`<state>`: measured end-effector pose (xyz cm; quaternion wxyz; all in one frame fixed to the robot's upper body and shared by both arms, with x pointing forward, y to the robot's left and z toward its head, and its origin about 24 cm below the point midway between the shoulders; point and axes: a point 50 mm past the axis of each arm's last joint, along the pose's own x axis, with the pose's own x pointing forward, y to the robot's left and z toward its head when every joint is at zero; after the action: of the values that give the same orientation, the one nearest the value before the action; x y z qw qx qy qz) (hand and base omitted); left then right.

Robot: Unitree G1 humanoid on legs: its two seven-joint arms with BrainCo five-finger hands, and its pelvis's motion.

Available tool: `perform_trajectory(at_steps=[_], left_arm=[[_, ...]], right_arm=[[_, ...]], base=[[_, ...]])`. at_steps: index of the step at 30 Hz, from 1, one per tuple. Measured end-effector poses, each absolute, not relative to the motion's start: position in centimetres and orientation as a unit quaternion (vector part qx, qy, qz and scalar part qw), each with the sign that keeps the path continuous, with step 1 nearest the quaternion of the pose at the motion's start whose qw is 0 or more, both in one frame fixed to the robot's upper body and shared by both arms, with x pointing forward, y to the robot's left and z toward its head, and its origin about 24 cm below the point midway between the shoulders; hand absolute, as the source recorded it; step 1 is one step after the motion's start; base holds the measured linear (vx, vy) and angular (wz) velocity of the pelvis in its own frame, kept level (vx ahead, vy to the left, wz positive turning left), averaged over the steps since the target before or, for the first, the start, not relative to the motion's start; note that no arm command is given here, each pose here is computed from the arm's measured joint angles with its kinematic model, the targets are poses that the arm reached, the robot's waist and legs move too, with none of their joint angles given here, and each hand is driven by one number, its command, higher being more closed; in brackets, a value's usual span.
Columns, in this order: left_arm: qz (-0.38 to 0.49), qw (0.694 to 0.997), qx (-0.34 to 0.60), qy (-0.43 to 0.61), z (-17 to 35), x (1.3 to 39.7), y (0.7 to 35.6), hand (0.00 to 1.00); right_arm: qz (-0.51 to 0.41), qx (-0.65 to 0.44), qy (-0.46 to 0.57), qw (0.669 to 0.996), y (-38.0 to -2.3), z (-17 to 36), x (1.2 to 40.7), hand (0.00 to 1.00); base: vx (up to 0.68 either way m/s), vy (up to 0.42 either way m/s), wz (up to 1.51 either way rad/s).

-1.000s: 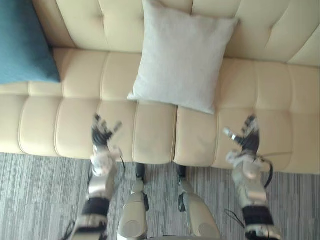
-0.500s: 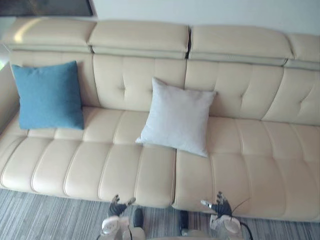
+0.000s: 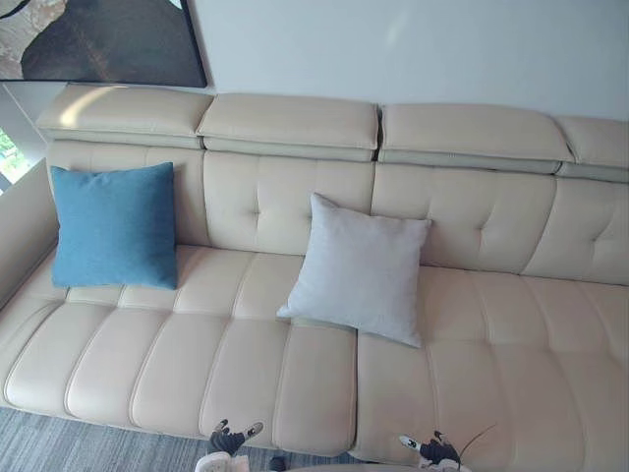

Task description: Pick up cushions and gather them together orderly.

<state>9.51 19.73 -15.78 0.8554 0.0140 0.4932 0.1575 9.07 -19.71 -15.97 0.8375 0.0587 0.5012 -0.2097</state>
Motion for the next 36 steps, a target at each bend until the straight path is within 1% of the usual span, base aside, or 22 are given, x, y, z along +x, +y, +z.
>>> perform_trajectory(at_steps=[11,14,16,18,19,22,23,25,26,28,29,31,33,36], left_arm=[[0.169,0.856,0.003,0.488,-15.6,9.8,20.1,0.0],[0.171,0.86,0.014,0.48,-15.4,10.5,20.9,0.0],[0.175,0.863,0.023,0.473,-15.0,11.2,21.7,0.0],[0.175,0.871,0.012,0.46,-14.8,12.4,21.2,0.0],[0.176,0.871,0.013,0.459,-14.7,12.5,21.3,0.0],[0.184,0.871,0.028,0.455,-14.5,12.2,22.6,0.0],[0.182,0.87,0.026,0.457,-14.5,12.2,22.4,0.0],[0.179,0.866,0.008,0.466,-14.9,11.4,21.3,0.0],[0.179,0.869,0.001,0.462,-14.8,11.8,21.0,0.0],[0.171,0.872,-0.002,0.459,-14.8,12.3,20.5,0.0],[0.168,0.872,-0.004,0.459,-14.8,12.3,20.2,0.0],[0.162,0.871,-0.005,0.463,-15.0,12.0,20.0,0.0],[0.161,0.873,-0.006,0.46,-14.9,12.1,19.9,0.0],[0.167,0.871,-0.012,0.463,-15.1,11.9,19.9,0.0]], right_arm=[[-0.176,0.024,0.513,0.84,-19.2,-16.0,9.4,0.0],[-0.143,0.005,0.488,0.861,-18.1,-15.3,11.9,0.0],[-0.134,0.01,0.48,0.867,-17.3,-15.1,12.6,0.0],[-0.129,-0.006,0.471,0.873,-17.8,-14.8,13.5,0.0],[-0.126,-0.011,0.471,0.873,-17.9,-14.8,13.5,0.0],[-0.106,-0.028,0.473,0.874,-17.4,-14.9,13.5,0.0],[-0.106,-0.035,0.462,0.88,-17.8,-14.5,14.6,0.0],[-0.11,-0.059,0.453,0.883,-19.2,-14.1,15.3,0.0],[-0.108,-0.073,0.441,0.888,-19.6,-13.6,16.4,0.0],[-0.11,-0.084,0.434,0.89,-20.2,-13.3,16.9,0.0],[-0.112,-0.086,0.434,0.89,-20.3,-13.3,16.9,0.0],[-0.114,-0.084,0.458,0.877,-20.2,-14.1,15.4,0.0],[-0.119,-0.083,0.465,0.874,-20.4,-14.2,14.8,0.0],[-0.138,-0.082,0.469,0.868,-21.3,-14.3,14.2,0.0]], base=[[-0.06,0.013,-0.16],[-0.17,0.085,-0.92],[-0.09,0.039,-0.47],[-0.08,-0.003,-0.15],[0.01,-0.051,0.11],[-0.03,-0.188,0.26],[-0.17,-0.179,-0.06],[-0.18,-0.134,-0.22],[-0.17,-0.119,-0.14],[-0.25,-0.147,0.08],[-0.28,-0.107,0.24],[-0.26,-0.062,0.2],[-0.21,0.005,-0.05],[-0.15,0.113,-0.49]])
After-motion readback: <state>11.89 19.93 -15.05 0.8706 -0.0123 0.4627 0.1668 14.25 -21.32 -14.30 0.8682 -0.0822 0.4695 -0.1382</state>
